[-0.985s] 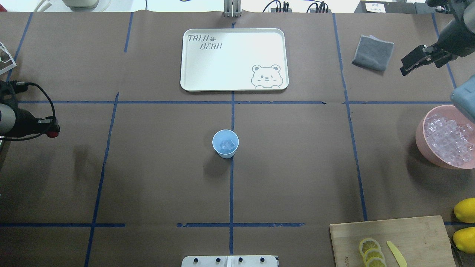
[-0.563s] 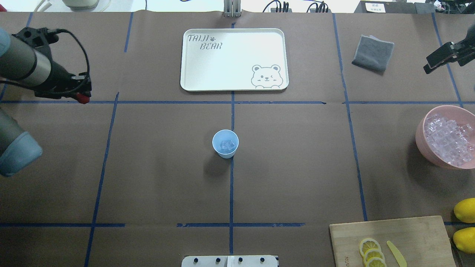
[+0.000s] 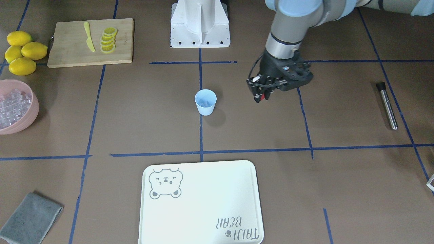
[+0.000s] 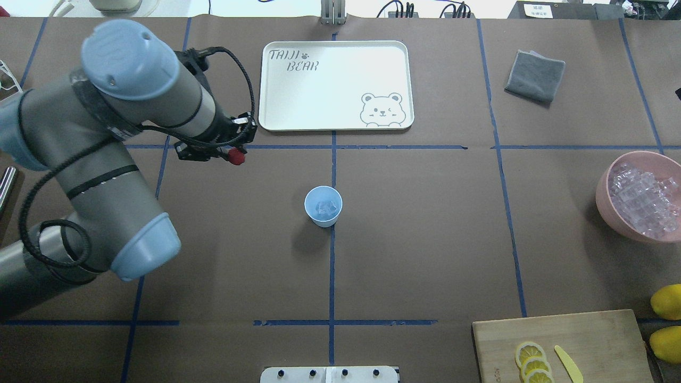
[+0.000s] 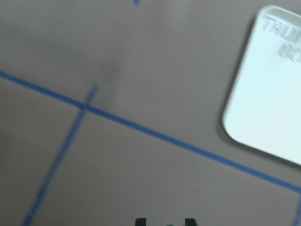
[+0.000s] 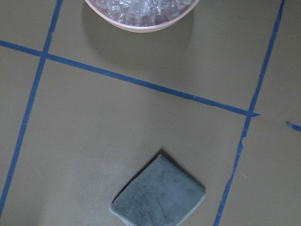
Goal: Mash ice and strawberries in cup
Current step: 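Carry the strawberry with the left gripper over the blue cup, then open the left gripper to drop the strawberry into the cup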
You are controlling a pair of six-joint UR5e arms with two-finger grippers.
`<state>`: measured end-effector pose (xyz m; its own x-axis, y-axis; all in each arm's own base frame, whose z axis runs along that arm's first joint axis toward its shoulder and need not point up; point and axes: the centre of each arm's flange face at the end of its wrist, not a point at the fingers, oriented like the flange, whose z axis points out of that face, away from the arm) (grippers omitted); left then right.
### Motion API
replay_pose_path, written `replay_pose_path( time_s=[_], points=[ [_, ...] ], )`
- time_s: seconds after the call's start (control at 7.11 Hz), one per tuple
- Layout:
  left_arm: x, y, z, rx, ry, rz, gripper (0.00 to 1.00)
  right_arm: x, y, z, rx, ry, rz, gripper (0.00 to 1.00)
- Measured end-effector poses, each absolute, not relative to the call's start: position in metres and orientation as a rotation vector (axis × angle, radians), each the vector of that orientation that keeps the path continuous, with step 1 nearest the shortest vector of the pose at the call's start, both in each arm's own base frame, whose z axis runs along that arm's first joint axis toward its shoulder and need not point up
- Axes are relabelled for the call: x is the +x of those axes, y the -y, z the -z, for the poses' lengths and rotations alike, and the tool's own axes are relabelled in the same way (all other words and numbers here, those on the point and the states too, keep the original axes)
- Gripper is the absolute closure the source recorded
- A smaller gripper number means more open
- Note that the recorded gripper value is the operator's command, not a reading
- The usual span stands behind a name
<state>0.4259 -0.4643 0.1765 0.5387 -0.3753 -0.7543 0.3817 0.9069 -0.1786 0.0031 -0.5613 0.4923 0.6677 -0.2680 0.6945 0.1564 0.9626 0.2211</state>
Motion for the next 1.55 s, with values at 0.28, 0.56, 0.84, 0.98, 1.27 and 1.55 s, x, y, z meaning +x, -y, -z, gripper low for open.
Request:
replay_pose_path(
  time_s=[0.28,0.56,0.84,0.98,1.27,1.55],
  points=[
    [0.485,0.452,-0.142,0.002,-0.895,0.443,1.00,0.023,0.551,-0.526,0.151,0.808,0.251,0.01],
    [0.522,0.447,-0.131,-0.002,-0.878,0.423,1.00,0.025,0.547,-0.535,0.147,0.807,0.249,0.01],
    [0.545,0.427,-0.130,-0.015,-0.873,0.386,0.99,0.026,0.546,-0.537,0.144,0.806,0.247,0.01],
    [0.552,0.420,-0.130,-0.018,-0.870,0.373,0.97,0.026,0.545,-0.538,0.143,0.806,0.246,0.01],
    [0.563,0.422,-0.128,0.000,-0.861,0.373,0.95,0.026,0.545,-0.538,0.142,0.806,0.243,0.01],
    [0.566,0.423,-0.127,0.010,-0.857,0.369,0.54,0.026,0.545,-0.538,0.141,0.806,0.242,0.01]
  ],
)
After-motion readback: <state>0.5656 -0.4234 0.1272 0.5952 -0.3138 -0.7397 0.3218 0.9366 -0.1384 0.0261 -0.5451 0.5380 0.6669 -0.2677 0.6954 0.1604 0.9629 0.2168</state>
